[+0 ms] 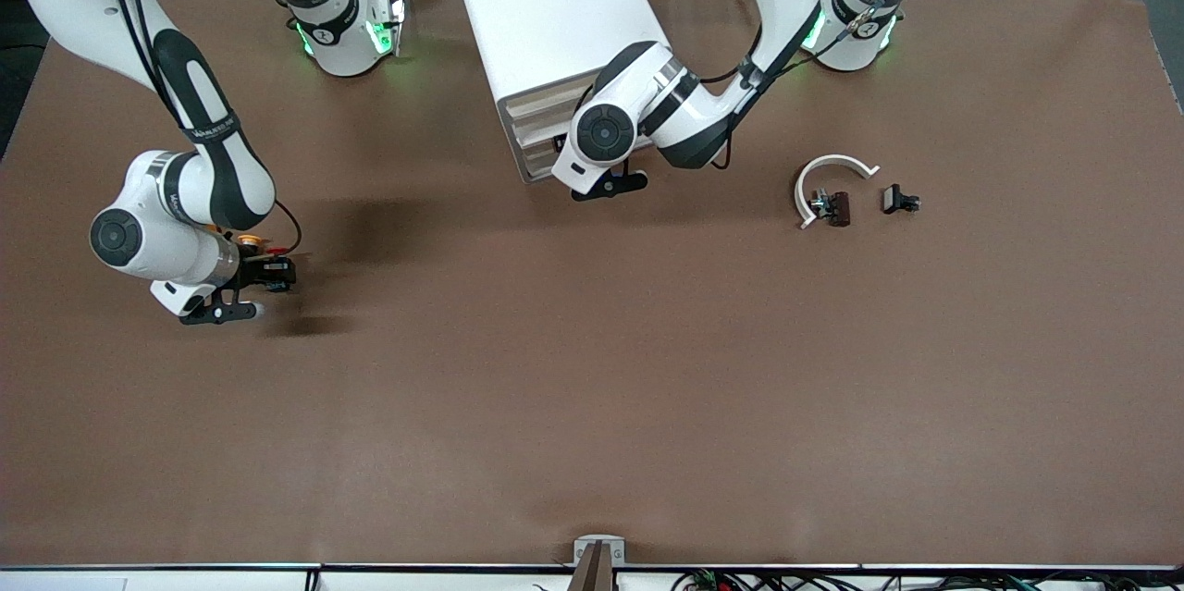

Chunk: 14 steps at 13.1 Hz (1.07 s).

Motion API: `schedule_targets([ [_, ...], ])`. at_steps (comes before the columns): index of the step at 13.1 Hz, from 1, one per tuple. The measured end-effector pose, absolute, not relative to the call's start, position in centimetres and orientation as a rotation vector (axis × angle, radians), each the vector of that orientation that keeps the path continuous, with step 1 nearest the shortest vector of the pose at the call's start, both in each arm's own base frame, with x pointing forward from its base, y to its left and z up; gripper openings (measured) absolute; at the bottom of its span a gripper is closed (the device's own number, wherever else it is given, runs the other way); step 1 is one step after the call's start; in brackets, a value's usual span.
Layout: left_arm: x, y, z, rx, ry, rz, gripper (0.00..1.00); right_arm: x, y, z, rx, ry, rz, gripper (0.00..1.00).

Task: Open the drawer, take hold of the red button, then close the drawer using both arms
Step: 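Set the red button beside the blue button while the left gripper retracts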

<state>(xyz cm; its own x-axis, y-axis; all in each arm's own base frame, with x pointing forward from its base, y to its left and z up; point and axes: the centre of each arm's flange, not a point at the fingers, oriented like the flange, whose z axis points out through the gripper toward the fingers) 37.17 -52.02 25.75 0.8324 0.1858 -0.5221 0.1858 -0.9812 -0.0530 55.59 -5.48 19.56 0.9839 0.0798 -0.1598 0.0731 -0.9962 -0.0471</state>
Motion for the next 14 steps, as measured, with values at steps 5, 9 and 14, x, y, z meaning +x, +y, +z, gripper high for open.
schedule_targets([
  [5, 37.8, -51.5, 25.9, -2.996, -0.327, 0.869, 1.00, 55.6, -4.1, 19.3, -3.093, -0.065, 0.261, 0.42],
  [9, 45.4, -48.3, 28.7, -3.073, -0.509, 0.780, 1.00, 55.2, -4.2, 18.9, -3.091, -0.060, 0.277, 0.42],
  [14, 57.4, -36.6, 33.8, -3.126, -0.801, 0.585, 1.00, 54.9, -4.2, 18.5, -3.089, -0.056, 0.292, 0.70],
])
